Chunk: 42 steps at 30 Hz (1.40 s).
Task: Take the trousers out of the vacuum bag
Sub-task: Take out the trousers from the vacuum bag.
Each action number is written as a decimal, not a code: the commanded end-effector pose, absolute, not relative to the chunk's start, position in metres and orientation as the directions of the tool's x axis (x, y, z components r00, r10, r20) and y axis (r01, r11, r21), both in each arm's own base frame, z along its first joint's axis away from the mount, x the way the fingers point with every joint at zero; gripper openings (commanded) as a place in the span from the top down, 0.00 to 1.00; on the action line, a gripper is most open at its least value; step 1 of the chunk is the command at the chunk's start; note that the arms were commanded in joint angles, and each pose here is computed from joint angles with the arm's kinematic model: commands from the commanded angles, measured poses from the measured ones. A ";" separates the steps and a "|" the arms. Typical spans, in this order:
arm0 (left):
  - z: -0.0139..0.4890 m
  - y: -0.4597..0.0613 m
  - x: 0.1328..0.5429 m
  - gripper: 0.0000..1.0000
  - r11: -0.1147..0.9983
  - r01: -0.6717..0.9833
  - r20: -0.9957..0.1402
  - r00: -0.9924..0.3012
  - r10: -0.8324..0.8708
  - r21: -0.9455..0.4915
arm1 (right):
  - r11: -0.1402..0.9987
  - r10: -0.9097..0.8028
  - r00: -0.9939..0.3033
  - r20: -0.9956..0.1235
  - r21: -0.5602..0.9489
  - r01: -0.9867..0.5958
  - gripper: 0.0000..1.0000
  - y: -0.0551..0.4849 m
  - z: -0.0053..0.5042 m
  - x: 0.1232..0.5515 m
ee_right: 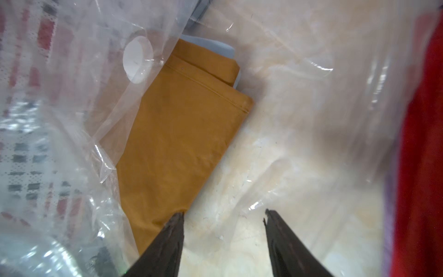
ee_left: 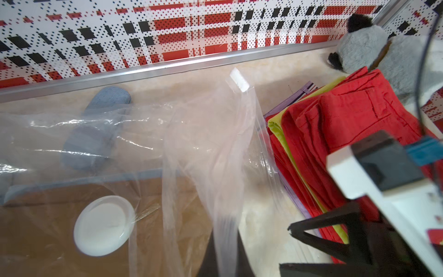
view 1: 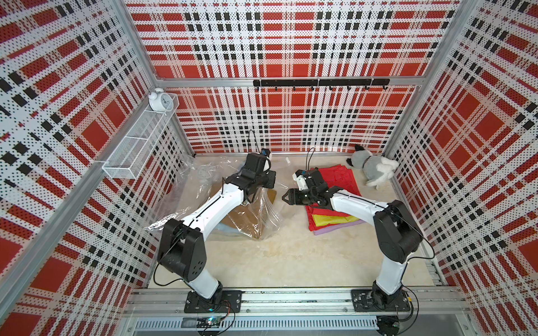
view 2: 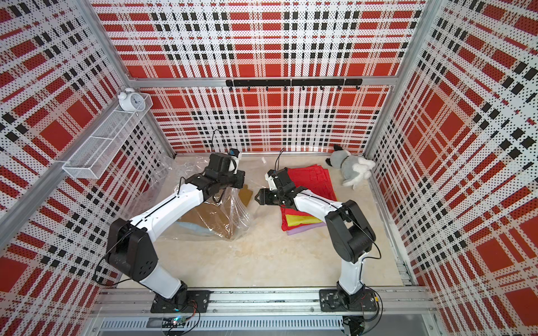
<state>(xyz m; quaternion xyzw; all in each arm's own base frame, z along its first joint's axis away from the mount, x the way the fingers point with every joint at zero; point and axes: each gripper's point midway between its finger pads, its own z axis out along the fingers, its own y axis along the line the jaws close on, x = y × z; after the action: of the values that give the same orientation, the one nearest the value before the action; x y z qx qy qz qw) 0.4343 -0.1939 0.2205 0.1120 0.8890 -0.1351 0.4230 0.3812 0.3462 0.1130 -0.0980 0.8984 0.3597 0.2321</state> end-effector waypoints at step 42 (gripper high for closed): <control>0.253 -0.128 0.446 1.00 0.896 0.289 -0.865 -0.470 -0.175 -0.338 | 0.625 0.008 -0.846 -0.534 0.663 -0.412 1.00 0.421 0.135 0.414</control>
<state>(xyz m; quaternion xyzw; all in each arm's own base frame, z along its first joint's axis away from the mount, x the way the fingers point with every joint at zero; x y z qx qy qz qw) 0.4410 -0.1282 0.2409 0.0307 0.8418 -0.2153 0.4940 0.4085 0.4173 0.0817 -0.0826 0.8804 0.4217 0.2006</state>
